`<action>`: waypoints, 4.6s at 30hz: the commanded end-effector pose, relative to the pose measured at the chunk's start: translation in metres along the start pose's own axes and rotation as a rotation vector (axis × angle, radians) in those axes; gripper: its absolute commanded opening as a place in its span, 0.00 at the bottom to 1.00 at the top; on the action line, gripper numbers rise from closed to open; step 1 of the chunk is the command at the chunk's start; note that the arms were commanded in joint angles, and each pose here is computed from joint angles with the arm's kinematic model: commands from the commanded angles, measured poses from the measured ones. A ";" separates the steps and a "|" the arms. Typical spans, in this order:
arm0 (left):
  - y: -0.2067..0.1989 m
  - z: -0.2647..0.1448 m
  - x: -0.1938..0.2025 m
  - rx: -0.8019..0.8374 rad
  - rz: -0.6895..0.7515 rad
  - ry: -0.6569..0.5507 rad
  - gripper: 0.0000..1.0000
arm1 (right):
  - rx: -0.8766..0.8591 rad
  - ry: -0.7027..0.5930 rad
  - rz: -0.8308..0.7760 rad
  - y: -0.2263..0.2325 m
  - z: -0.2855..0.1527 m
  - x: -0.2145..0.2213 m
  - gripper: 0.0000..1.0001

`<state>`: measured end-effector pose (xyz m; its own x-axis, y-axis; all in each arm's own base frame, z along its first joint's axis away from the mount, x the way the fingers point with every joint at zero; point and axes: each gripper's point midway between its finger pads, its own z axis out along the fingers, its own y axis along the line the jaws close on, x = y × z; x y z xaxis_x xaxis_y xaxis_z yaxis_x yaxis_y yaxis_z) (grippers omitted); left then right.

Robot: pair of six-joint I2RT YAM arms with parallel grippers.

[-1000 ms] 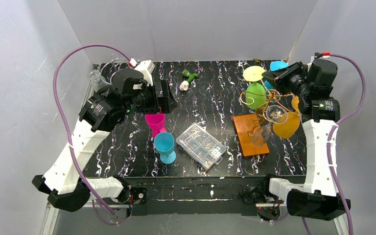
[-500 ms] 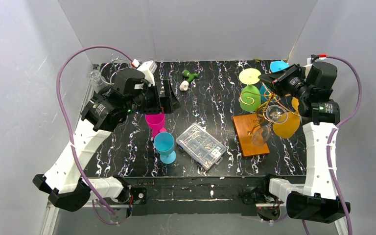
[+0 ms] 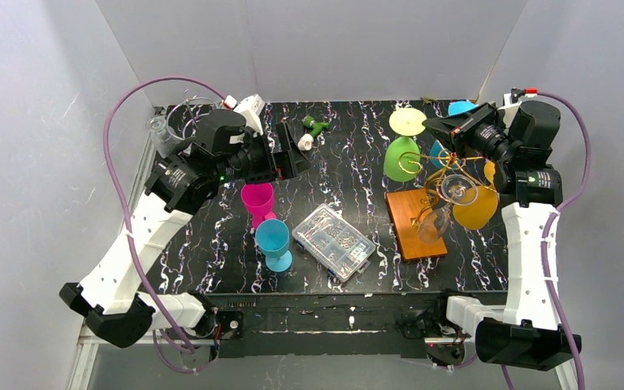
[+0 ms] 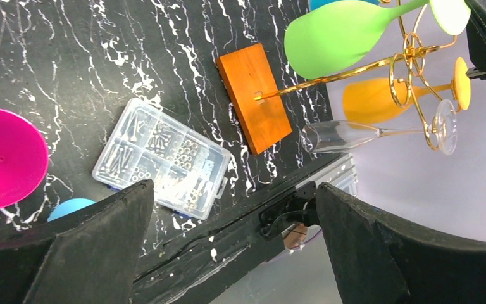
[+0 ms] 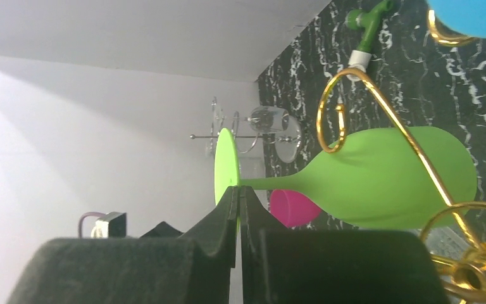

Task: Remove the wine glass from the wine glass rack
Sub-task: Pick up the wine glass from the wine rack, then place the wine glass at the center of the board.

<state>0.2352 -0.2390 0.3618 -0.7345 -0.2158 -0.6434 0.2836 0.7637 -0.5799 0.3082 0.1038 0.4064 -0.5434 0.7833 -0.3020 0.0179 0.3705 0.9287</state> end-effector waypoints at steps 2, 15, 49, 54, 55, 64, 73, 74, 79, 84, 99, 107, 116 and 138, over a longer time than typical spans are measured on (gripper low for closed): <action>-0.014 0.014 -0.005 0.068 -0.058 -0.016 0.99 | -0.133 0.033 0.018 0.033 0.003 0.001 0.01; -0.040 0.047 -0.034 0.415 -0.223 -0.030 0.96 | -0.329 0.139 0.126 0.106 0.037 0.026 0.01; -0.092 0.037 -0.146 0.992 -0.396 -0.278 0.63 | -0.632 0.200 0.416 0.179 0.036 0.004 0.01; -0.100 0.018 -0.154 1.074 -0.443 -0.301 0.57 | -0.675 0.235 0.458 0.174 0.038 0.005 0.01; -0.103 0.016 -0.154 1.083 -0.441 -0.299 0.56 | -0.681 0.246 0.468 0.173 0.039 0.005 0.01; -0.119 -0.005 -0.156 1.158 -0.451 -0.301 0.39 | -0.693 0.242 0.484 0.171 0.037 0.005 0.01; -0.138 -0.022 -0.156 1.225 -0.461 -0.307 0.00 | -0.690 0.227 0.456 0.163 0.034 0.009 0.17; -0.139 -0.023 -0.154 1.219 -0.455 -0.298 0.00 | -0.671 0.220 0.423 0.160 0.035 0.011 0.26; -0.138 -0.021 -0.136 1.092 -0.351 -0.248 0.00 | -0.490 0.217 0.244 0.125 0.047 0.025 0.66; -0.124 -0.014 -0.115 0.923 -0.297 -0.187 0.00 | -0.309 0.201 0.105 0.080 0.053 0.033 0.87; -0.037 -0.032 -0.057 0.288 -0.098 -0.116 0.00 | -0.001 0.110 -0.283 0.032 0.042 0.022 0.98; 0.034 -0.091 -0.030 -0.111 0.007 -0.157 0.00 | 0.093 0.129 -0.471 0.027 0.044 0.039 0.98; 0.100 -0.151 -0.005 -0.474 0.045 -0.183 0.00 | 0.114 0.153 -0.573 0.031 0.048 0.055 0.98; 0.196 -0.035 0.092 -0.715 -0.009 0.241 0.00 | 0.100 0.175 -0.677 0.044 0.051 0.070 0.99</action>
<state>0.1830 -0.0730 0.2152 -0.8895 -0.1148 -0.4422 -0.1317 0.9913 0.0075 0.3104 0.1996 0.3934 -0.6428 0.2789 -0.7135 -0.2561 0.7995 0.5433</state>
